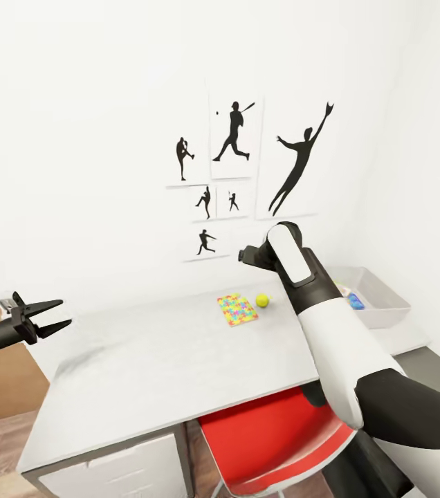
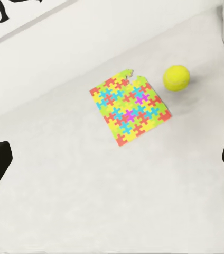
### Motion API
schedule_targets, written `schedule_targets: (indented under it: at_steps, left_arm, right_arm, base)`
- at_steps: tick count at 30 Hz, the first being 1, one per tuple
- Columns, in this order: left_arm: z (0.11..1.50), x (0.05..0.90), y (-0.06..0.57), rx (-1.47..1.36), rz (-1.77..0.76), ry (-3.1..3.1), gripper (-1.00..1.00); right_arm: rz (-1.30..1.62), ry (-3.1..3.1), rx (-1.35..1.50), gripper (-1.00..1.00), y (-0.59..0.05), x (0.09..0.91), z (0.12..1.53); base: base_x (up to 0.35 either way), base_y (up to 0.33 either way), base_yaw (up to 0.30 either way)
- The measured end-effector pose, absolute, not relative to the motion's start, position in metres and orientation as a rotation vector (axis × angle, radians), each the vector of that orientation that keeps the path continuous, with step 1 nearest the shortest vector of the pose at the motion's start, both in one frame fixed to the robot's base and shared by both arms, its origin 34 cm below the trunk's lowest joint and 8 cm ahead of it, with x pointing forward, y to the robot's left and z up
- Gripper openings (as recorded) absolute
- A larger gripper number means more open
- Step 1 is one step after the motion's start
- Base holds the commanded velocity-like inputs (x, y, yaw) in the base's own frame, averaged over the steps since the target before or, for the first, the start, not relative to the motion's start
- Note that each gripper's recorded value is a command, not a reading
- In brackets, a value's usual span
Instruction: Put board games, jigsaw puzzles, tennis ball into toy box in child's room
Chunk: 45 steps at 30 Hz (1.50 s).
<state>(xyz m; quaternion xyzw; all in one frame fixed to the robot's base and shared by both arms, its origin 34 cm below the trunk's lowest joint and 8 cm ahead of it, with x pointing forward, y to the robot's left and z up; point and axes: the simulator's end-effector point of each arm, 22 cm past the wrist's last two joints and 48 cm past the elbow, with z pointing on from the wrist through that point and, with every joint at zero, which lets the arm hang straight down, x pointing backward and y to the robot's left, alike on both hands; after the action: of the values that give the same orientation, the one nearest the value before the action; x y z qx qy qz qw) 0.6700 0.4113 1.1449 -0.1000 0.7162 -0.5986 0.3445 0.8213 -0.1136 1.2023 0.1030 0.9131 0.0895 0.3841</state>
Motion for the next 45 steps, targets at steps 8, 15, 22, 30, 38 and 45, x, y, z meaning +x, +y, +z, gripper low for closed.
schedule_targets:
  at_steps: [8,15,22,30,38,45]
  left_arm:
    - [1.145,0.670,0.411,-0.254,-1.550,1.859,1.00]
    - [1.145,0.670,0.411,-0.254,-1.550,1.859,1.00]
    - [1.145,0.670,0.411,-0.253,-1.550,1.859,1.00]
    - [1.144,0.671,0.411,-0.249,-1.547,1.859,1.00]
    - [1.140,0.672,0.411,-0.251,-1.545,1.863,1.00]
    - [1.136,0.672,0.411,-0.256,-1.546,1.868,1.00]
  right_arm:
    - [0.228,2.327,0.263,1.00,-0.114,0.821,1.202]
    - [0.227,2.331,0.263,1.00,-0.114,0.821,1.200]
    - [0.227,2.331,0.264,1.00,-0.114,0.821,1.200]
    - [0.227,2.333,0.264,1.00,-0.114,0.821,1.199]
    - [0.224,2.339,0.264,1.00,-0.114,0.823,1.194]
    - [0.218,2.345,0.266,1.00,-0.115,0.824,1.189]
  base:
    - [-0.016,0.019,0.248]
    - [-0.001,0.025,0.022]
    - [0.000,0.020,0.001]
    - [0.000,0.116,0.000]
    - [0.069,0.078,0.000]
    - [0.088,0.042,0.000]
